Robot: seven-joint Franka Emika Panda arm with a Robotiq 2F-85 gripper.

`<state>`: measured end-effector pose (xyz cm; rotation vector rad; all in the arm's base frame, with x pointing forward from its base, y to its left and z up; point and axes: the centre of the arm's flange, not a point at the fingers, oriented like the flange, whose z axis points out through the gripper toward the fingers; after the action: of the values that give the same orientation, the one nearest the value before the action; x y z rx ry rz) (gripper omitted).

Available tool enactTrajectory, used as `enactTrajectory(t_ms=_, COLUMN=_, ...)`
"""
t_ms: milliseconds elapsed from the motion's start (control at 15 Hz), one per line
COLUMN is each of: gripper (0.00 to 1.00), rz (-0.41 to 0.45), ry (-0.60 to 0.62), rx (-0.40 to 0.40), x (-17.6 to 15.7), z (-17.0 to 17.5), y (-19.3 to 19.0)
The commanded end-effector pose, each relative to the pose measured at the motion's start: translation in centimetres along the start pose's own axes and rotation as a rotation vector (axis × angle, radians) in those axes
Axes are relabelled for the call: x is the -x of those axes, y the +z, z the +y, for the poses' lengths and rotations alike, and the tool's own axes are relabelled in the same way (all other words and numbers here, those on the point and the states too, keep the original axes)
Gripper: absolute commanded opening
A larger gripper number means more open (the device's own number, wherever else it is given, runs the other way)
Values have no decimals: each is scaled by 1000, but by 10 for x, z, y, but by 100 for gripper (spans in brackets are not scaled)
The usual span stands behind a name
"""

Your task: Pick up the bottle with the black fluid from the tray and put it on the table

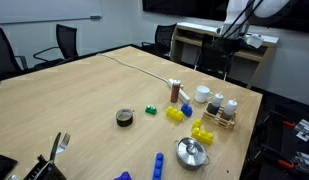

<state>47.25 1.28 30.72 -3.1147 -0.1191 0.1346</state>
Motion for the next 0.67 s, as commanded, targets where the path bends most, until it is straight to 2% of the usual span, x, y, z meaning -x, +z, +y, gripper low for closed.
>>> enactTrajectory(t_ms=0, gripper=100, rz=4, ry=0, rx=0, x=-1, z=0, y=-2)
enactTrajectory(t_ms=133, gripper=100, rz=4, ry=0, rx=0, x=-1, z=0, y=-2)
enactTrajectory(t_ms=600, gripper=100, rz=-6, ry=50, rx=-27, x=-13, z=23, y=71)
